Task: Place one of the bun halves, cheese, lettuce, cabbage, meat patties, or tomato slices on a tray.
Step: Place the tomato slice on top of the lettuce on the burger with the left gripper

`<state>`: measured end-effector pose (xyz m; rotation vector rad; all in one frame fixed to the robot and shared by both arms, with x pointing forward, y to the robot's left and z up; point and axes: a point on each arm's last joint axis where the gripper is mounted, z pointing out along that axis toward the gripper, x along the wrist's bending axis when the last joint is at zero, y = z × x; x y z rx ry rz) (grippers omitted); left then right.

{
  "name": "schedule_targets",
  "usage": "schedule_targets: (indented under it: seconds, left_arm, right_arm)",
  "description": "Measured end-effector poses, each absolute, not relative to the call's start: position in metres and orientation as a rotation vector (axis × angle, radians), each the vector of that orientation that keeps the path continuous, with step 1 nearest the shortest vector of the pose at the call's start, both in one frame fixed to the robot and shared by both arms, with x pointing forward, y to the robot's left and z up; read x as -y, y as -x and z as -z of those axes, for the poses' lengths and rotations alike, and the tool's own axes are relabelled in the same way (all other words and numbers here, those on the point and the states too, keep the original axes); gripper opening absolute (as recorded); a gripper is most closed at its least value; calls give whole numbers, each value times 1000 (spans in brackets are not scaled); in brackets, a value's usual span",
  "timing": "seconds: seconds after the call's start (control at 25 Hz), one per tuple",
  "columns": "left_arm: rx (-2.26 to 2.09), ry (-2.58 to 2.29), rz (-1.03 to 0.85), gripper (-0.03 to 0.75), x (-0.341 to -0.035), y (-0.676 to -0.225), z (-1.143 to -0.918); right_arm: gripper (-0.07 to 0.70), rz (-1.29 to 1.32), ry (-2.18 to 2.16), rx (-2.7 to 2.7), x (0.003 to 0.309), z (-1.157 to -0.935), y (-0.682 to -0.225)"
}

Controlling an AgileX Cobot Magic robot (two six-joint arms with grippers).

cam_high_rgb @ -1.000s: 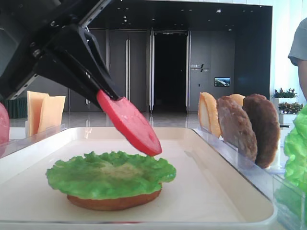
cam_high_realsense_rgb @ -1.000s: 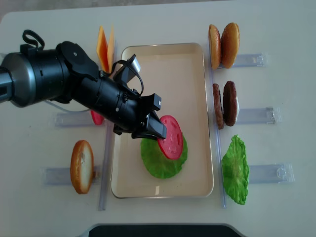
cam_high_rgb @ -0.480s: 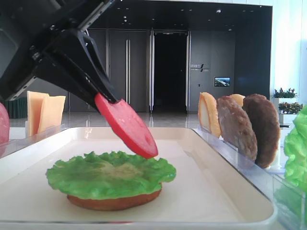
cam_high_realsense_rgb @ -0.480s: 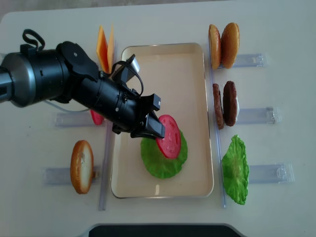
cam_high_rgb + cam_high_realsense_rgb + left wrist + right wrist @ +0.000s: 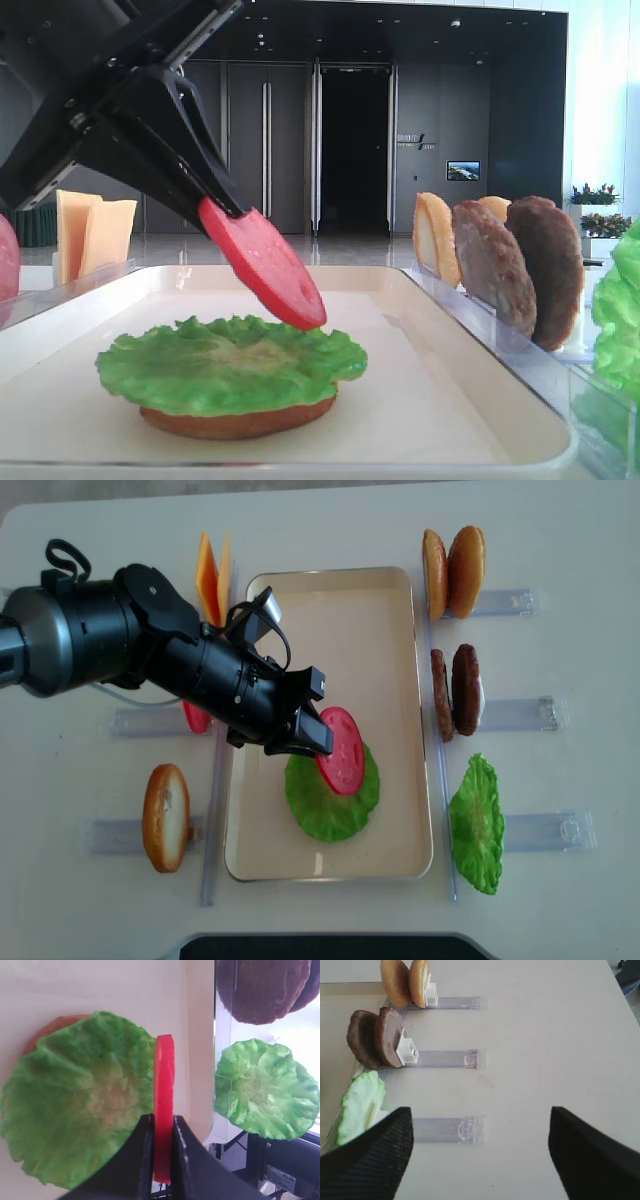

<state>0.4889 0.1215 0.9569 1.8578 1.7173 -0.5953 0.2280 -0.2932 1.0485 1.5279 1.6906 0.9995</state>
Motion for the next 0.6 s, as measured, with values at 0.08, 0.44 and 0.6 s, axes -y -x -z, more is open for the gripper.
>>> schedule_targets:
  seconds: [0.08,0.44,0.6]
  left_arm:
    - [-1717,-1858,595,48,-121,-489,-957]
    - [-1717,-1859,595,48,-122,-489,-957]
    - [-1716,-1860,594,48,-122,-489,-957]
  right_arm:
    - [531,-1000,-1528,-1691,293,-1048,-228]
    - [531,-1000,-1528,-1691,293,-1048,-228]
    - [531,-1000,-1528,-1691,293,-1048,-228]
